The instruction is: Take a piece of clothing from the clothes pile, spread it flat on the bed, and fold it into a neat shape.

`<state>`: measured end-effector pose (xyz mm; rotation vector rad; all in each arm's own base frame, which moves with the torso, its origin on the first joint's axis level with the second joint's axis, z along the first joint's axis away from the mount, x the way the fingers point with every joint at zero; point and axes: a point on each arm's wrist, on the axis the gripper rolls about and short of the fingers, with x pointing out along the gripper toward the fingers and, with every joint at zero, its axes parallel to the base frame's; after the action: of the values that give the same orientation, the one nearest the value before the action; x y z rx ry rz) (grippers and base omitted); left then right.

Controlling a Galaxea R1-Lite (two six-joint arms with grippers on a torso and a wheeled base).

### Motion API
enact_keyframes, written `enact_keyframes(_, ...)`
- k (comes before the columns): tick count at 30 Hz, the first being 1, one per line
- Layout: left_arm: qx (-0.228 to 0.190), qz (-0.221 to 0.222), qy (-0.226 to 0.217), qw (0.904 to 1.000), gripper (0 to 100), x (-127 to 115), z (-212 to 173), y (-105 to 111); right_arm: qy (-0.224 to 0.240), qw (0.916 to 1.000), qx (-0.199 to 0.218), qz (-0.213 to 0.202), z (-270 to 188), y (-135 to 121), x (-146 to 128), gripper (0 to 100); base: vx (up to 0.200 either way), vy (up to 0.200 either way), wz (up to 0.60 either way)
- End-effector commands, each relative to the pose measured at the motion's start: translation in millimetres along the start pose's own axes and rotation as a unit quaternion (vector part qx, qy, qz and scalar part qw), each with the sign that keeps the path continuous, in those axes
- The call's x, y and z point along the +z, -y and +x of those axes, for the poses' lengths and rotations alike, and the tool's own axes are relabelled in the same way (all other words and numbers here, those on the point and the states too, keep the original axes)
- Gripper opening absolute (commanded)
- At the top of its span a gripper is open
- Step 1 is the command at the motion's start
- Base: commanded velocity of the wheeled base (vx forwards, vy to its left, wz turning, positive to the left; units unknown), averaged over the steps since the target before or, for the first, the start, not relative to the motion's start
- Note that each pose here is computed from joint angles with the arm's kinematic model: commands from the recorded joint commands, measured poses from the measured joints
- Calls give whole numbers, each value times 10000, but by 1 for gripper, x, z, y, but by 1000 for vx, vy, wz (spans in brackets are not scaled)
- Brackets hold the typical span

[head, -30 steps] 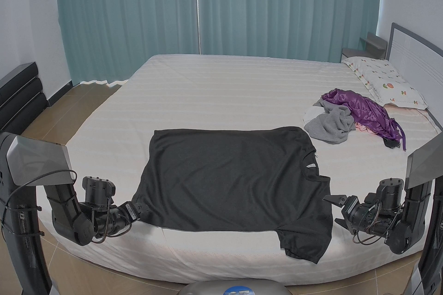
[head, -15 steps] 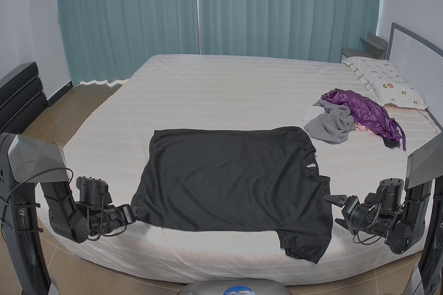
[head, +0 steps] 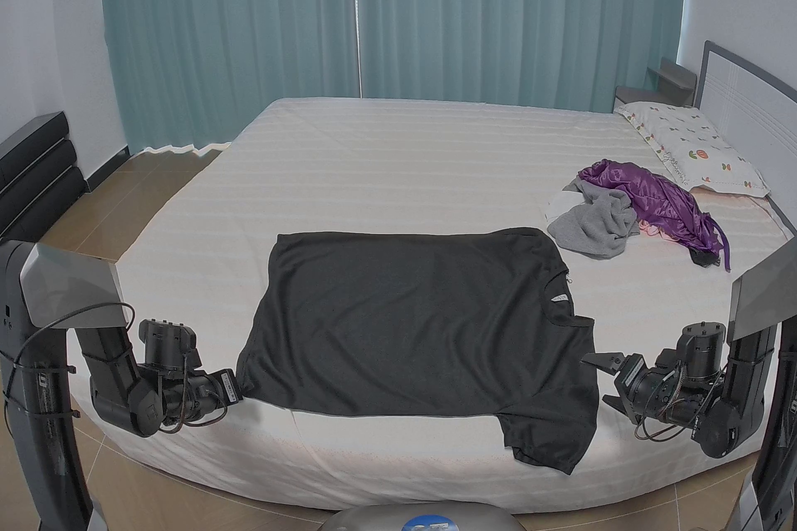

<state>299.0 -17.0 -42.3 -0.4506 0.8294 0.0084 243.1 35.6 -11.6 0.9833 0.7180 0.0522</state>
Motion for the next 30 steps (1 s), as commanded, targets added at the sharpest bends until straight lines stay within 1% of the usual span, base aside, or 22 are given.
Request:
enact_keyframes(1,42,-42,171,9998,0,8,-11,-1,-7,10000,15,-26,2,1,-1,100,0,0,0)
enact_keyframes(6,119,132,109,9998,0,8,-25,-3,-60,10000,-43,-65,3,3,-3,100,0,0,0)
enact_keyframes(11,178,138,39,9997,0,10,-37,-2,-146,9996,-158,-203,7,8,-7,100,0,0,0)
enact_keyframes(15,265,239,-53,9994,0,11,-43,-5,-216,9987,-230,-390,9,11,-10,100,0,0,0)
enact_keyframes(16,296,257,-105,9992,0,11,-44,-6,-268,9980,-254,-508,11,12,-12,100,0,0,0)
enact_keyframes(23,344,217,-215,9989,0,7,-40,-8,-475,9941,-434,-875,16,21,-21,100,0,0,0)
enact_keyframes(25,332,204,-229,9990,0,6,-40,-8,-448,9934,-472,-941,17,22,-21,100,0,0,0)
enact_keyframes(30,326,179,-296,9989,0,3,-42,-9,-150,9927,-629,-1021,23,25,-14,100,0,0,0)
